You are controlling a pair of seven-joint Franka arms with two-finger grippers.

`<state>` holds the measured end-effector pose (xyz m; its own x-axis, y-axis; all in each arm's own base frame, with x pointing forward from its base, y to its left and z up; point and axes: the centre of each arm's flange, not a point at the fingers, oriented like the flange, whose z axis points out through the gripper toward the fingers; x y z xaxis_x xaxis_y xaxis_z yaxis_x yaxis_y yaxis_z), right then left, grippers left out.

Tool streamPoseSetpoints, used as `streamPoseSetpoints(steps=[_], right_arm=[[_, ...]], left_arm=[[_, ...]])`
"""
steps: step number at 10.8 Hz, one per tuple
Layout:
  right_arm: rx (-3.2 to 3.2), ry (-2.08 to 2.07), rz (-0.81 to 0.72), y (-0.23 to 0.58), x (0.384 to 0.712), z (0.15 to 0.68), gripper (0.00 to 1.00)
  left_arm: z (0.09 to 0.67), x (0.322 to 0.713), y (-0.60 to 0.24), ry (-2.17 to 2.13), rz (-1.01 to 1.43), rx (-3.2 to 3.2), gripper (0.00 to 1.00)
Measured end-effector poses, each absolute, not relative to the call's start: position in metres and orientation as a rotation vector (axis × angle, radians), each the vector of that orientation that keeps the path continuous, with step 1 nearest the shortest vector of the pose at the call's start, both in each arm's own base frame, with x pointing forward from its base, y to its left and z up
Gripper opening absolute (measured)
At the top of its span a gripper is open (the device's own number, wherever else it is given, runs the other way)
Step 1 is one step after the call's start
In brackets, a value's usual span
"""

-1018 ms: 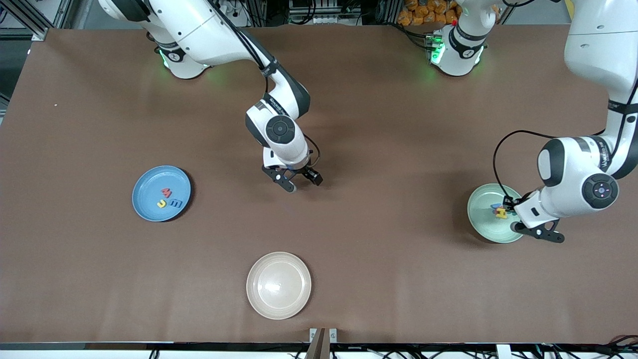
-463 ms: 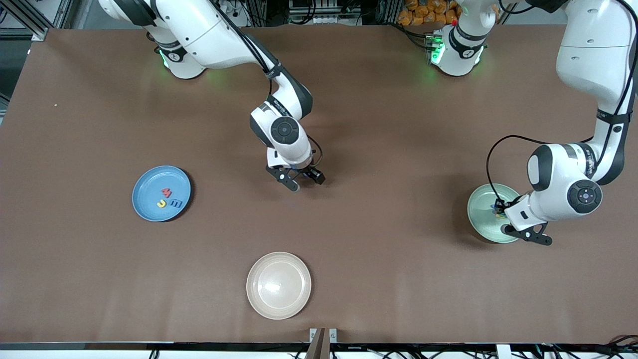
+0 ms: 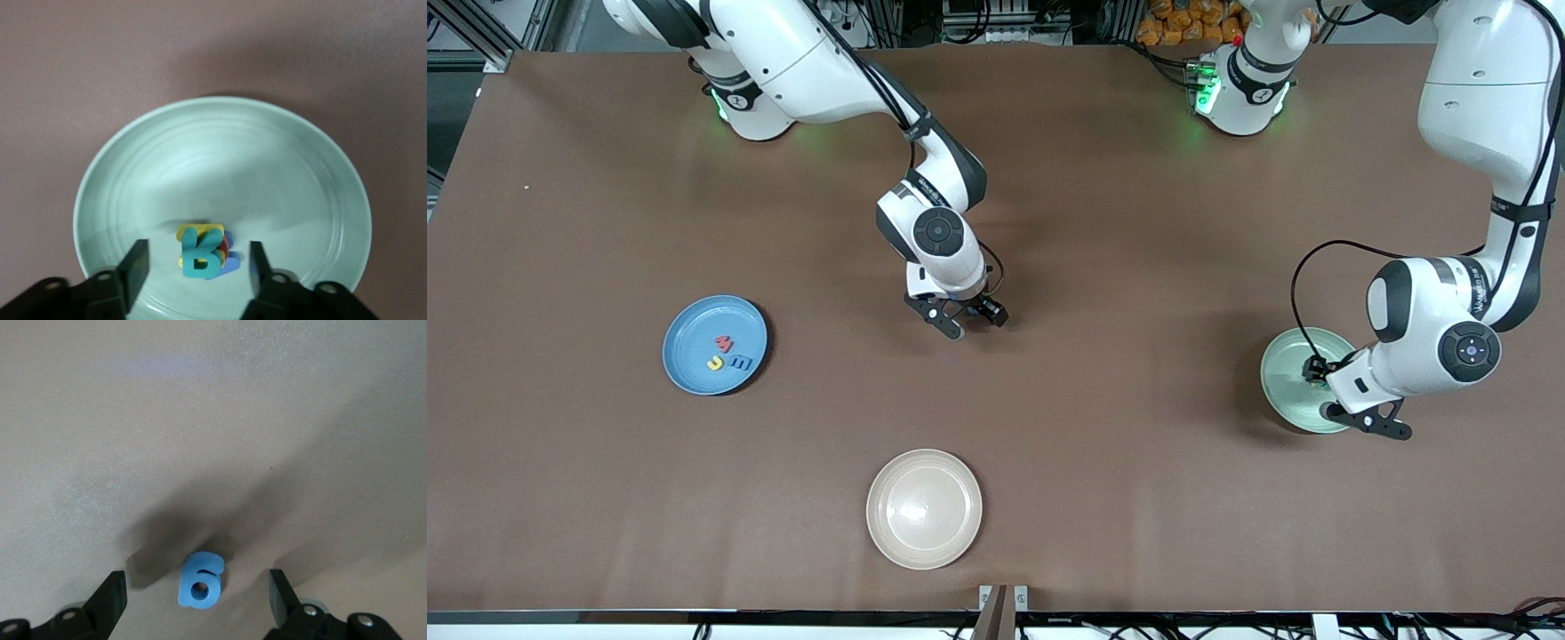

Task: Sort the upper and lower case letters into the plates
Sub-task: 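Release the teal R on the green plate while the right gripper grasps the 6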

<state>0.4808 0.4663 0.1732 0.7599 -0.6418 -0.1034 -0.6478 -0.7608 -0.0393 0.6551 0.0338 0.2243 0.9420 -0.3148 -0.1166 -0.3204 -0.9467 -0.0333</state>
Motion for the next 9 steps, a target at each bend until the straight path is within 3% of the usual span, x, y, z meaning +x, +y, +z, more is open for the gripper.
streamPoseSetpoints(steps=[1,2,5,9], right_arm=[[-2.877,1.057,0.127,0.466,0.481,0.173,0.82],[-2.872,1.058,0.123,0.467,0.482,0.175,0.63],[-2.857,1.06,0.114,0.47,0.484,0.181,0.28],[-2.864,1.066,0.121,0.468,0.484,0.18,0.27]], left_arm=[[0.235,0.66,0.029,0.508,0.146,-3.041,0.88],[0.251,0.664,0.021,0.524,0.122,-3.035,1.0],[0.345,0.665,-0.031,0.624,0.036,-2.996,1.0],[0.494,0.626,-0.083,0.572,-0.041,-2.993,1.0]])
